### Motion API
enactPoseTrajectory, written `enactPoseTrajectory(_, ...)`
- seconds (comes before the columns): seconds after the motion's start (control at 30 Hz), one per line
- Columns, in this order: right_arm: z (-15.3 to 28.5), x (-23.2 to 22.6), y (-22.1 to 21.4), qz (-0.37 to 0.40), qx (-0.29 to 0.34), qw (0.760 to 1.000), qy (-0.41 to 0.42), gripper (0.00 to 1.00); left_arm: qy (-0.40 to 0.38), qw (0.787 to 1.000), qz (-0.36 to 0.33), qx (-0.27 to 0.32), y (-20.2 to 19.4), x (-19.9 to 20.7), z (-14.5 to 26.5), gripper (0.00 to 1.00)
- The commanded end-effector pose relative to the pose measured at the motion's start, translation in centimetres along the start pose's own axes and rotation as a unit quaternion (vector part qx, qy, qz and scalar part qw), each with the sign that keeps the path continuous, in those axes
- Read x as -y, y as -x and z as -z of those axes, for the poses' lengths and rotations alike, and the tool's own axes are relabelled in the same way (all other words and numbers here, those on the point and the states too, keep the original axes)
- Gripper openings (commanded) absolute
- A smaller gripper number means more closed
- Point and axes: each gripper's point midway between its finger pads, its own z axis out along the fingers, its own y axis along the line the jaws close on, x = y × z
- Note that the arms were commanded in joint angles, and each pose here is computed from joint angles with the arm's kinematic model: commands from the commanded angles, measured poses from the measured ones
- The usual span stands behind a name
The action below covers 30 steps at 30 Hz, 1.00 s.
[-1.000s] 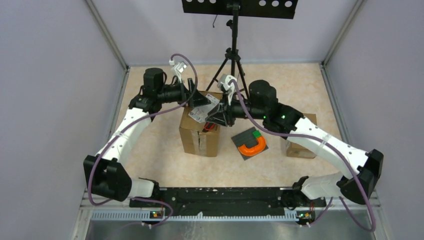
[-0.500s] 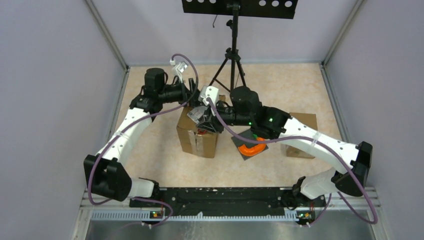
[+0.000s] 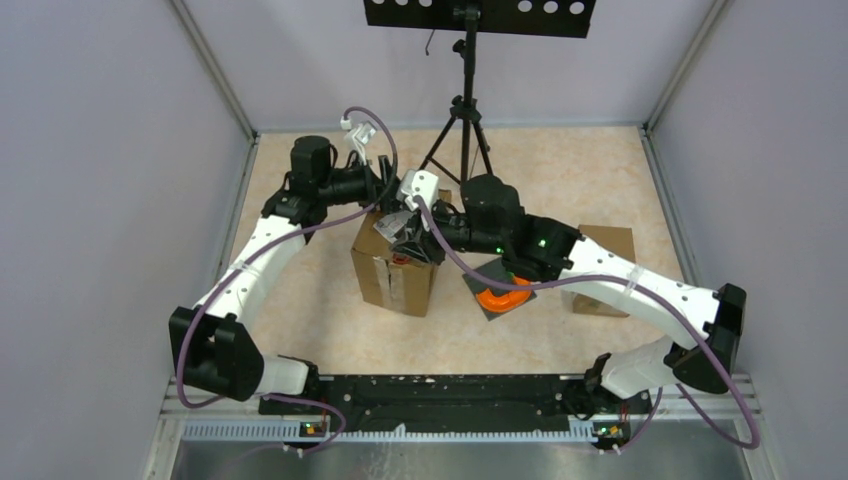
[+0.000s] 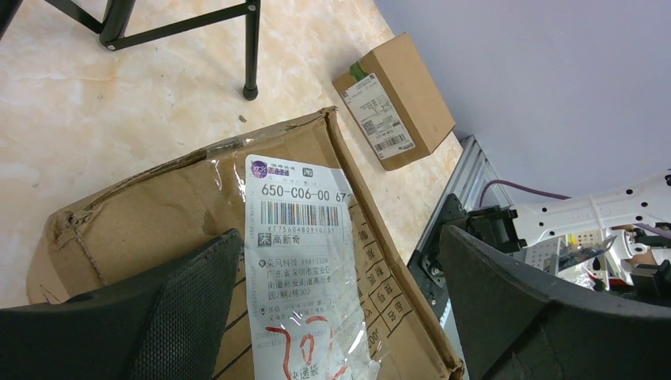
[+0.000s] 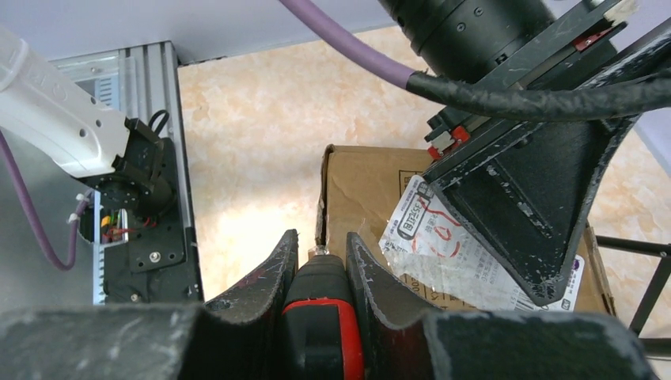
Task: Unpack the express box
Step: Cut the express box at the center of the board.
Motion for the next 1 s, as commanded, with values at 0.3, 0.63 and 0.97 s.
enactPoseTrajectory(0.3,0.0,-1.8,3.4,-0.007,0.066,0.997,0.031,0.0,0.077,0.985,0.119,-0.094,-7.3,-4.6,-1.0,0.98)
enactPoseTrajectory(0.63,-0.3,-1.5,0.3,-0.008,0.006,1.0,0.018,0.0,0.081,0.986,0.109,-0.093,-6.9,-4.8,-1.0,0.98)
enactPoseTrajectory(0.97,3.4,-2.1,5.4,0.012,0.049,0.999,0.016,0.0,0.089,0.992,0.055,-0.075,-2.8,-3.6,-0.8,0.98)
